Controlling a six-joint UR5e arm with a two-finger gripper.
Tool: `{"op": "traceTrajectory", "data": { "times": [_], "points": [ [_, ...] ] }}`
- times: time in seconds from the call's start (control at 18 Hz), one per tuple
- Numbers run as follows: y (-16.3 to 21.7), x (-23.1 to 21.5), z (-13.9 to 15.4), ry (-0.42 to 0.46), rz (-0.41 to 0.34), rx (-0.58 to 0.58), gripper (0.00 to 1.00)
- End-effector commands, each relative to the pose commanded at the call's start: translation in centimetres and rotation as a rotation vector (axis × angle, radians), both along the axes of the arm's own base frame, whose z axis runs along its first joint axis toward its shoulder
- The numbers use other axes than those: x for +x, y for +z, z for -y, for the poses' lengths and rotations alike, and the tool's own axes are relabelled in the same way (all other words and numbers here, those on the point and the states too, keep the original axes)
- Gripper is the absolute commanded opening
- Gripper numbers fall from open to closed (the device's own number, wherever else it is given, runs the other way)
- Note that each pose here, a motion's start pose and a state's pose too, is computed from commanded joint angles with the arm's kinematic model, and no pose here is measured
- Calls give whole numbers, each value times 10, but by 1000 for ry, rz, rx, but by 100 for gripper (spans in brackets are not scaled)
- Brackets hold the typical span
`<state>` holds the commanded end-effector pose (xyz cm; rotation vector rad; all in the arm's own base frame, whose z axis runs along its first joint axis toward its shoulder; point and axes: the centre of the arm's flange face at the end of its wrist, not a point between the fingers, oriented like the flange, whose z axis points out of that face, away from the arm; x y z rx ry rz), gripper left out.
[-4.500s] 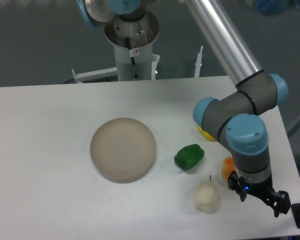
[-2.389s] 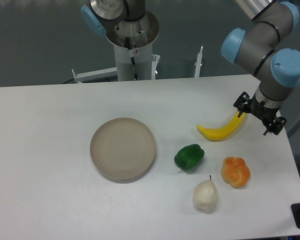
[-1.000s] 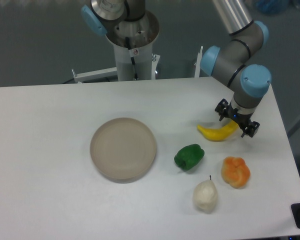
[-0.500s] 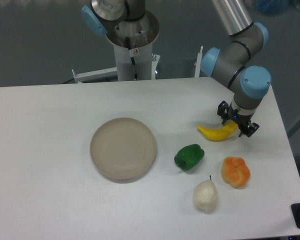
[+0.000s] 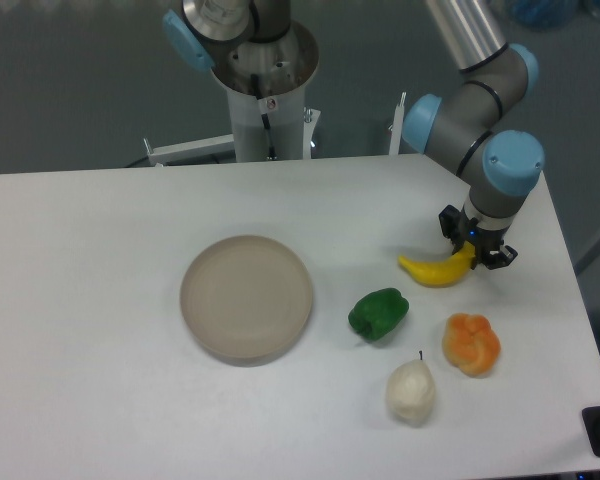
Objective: Pick up the banana from the table
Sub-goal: 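Lower the gripper onto the banana and close on it, then lift the grasped banana up off the table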
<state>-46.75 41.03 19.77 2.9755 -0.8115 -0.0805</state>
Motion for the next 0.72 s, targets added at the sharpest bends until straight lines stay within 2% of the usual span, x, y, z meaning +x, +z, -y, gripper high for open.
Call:
{"op": "traceTrajectory", "data": {
  "times": [0.33, 0.5, 0.72],
  "points": [
    [43, -9, -12, -7, -59, 43, 40],
    [52, -10, -14, -9, -65, 50, 39],
    [78, -9, -36, -22, -79, 135, 36]
  ]
}}
